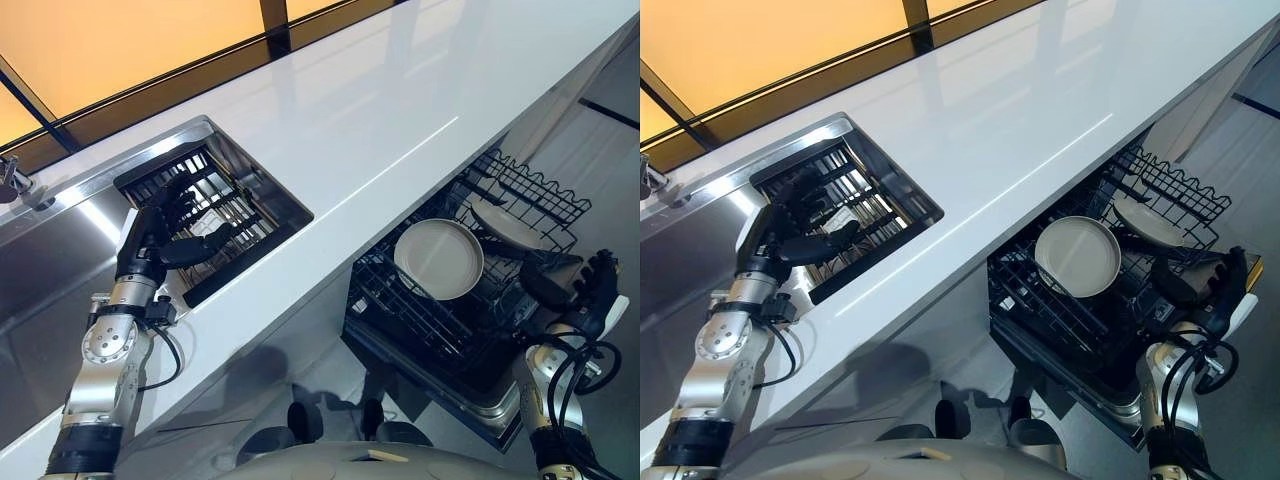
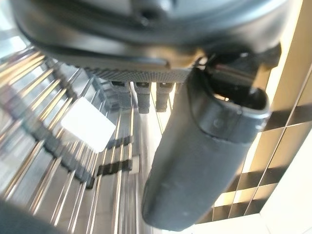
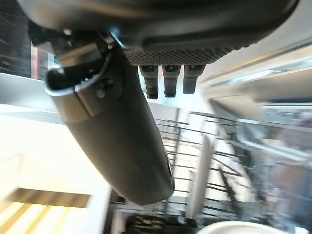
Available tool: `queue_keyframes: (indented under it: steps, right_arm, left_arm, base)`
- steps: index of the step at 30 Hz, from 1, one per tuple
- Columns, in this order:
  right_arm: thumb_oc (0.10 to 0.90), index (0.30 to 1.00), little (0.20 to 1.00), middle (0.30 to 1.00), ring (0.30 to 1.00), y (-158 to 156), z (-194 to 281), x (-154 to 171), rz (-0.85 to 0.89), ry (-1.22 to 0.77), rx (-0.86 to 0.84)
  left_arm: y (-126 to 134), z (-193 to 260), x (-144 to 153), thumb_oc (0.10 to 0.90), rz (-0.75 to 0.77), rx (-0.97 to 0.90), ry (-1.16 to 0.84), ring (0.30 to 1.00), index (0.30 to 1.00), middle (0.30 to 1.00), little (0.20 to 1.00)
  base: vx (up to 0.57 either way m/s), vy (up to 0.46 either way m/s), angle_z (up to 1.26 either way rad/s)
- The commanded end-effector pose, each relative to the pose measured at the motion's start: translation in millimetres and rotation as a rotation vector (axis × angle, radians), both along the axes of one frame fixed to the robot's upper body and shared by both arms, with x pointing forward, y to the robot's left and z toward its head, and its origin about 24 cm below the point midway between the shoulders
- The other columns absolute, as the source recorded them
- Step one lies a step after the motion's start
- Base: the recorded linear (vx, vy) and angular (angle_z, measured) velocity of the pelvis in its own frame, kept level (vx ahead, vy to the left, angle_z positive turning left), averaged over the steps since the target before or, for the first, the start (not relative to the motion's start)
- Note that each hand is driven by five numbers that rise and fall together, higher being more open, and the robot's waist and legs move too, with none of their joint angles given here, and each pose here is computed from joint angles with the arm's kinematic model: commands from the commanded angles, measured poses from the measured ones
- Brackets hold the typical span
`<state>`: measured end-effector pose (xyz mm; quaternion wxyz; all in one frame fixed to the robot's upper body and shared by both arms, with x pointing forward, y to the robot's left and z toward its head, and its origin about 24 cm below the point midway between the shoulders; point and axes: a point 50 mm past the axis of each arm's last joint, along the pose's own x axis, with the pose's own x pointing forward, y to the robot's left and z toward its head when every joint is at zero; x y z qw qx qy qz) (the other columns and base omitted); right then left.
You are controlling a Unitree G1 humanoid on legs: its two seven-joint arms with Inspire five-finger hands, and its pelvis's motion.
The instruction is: Pick up plates and place into dishwasher.
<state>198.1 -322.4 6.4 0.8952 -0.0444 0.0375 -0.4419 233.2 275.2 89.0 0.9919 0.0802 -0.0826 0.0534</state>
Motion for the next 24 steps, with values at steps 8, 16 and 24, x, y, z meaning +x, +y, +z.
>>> queue_keyframes:
  steps: [8,16,24]
  right_arm:
    - [0.800,0.900,0.900,0.900,0.900,-29,43,22,0.052,-0.114,-0.085]
    - [0.800,0.900,0.900,0.900,0.900,-42,25,24,0.004,0.011,-0.051]
    - [0.800,0.900,0.900,0.900,0.900,-52,28,26,-0.011,0.051,-0.059]
  left_arm:
    - [20,75,7,0.800,0.100,0.098,-0.387,0.900,0.900,0.900,0.900]
    - [17,89,15,0.800,0.093,0.114,-0.423,0.900,0.900,0.900,0.900]
    - [15,97,17,0.800,0.098,0.124,-0.458,0.900,0.900,0.900,0.900]
  base:
    - [-0.01,-0.009,0.00]
    - [-0.03,-0.040,0.06]
    - [-0.02,-0.036,0.04]
